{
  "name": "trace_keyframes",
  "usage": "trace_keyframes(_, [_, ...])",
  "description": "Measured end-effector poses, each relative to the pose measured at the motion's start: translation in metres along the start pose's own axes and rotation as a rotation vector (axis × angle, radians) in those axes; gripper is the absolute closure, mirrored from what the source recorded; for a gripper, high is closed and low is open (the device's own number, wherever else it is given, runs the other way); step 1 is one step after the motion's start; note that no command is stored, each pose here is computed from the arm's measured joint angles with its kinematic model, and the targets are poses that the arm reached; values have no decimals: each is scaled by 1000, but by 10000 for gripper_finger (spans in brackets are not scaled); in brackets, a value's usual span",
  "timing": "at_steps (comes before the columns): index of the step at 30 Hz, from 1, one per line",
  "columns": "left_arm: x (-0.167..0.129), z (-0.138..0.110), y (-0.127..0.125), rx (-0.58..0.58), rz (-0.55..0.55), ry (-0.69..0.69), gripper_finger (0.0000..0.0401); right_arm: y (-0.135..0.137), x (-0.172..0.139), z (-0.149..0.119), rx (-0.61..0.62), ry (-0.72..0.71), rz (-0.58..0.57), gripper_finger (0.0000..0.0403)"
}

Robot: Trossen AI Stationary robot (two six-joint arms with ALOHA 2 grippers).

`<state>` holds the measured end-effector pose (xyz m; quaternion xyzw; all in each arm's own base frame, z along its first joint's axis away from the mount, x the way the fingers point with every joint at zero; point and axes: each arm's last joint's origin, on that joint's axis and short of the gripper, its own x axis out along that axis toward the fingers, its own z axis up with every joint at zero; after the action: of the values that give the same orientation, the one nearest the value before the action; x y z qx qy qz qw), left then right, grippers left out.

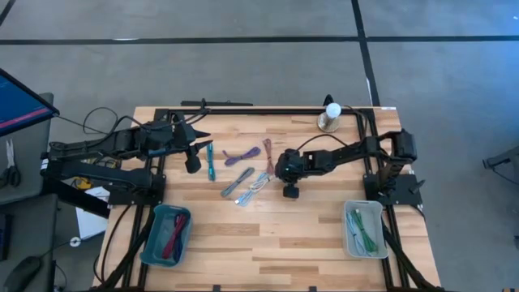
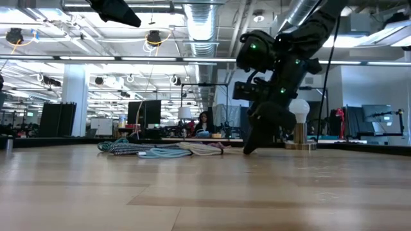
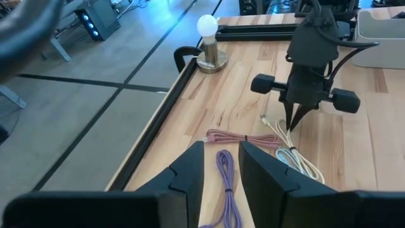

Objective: Pick & Place USB Port
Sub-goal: Put the white USB cable into the gray bin

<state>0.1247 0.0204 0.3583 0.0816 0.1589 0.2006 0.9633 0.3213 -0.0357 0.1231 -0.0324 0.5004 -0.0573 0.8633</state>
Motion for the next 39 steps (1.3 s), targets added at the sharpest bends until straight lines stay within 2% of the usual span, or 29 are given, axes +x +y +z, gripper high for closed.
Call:
trace_keyframes(3, [0,0,0,-2,0,0,302,3,-15,1,-10,0,9,401])
trace_keyframes(11, [0,0,0,-7,1,0,302,8,-83,8,8,-90,24,402])
trace_keyframes(20, [0,0,0,-7,0,0,302,16,-169,-24,189,-59,20,403])
trace_keyframes(27, [0,0,0,-7,0,0,302,26,-230,-54,368,48,-6,403])
trace_keyframes(33, [1,0,0,-7,0,1,302,40,-270,-56,432,135,62,403])
trace_keyframes(39, [1,0,0,-7,0,-1,302,61,-294,-57,492,287,146,403])
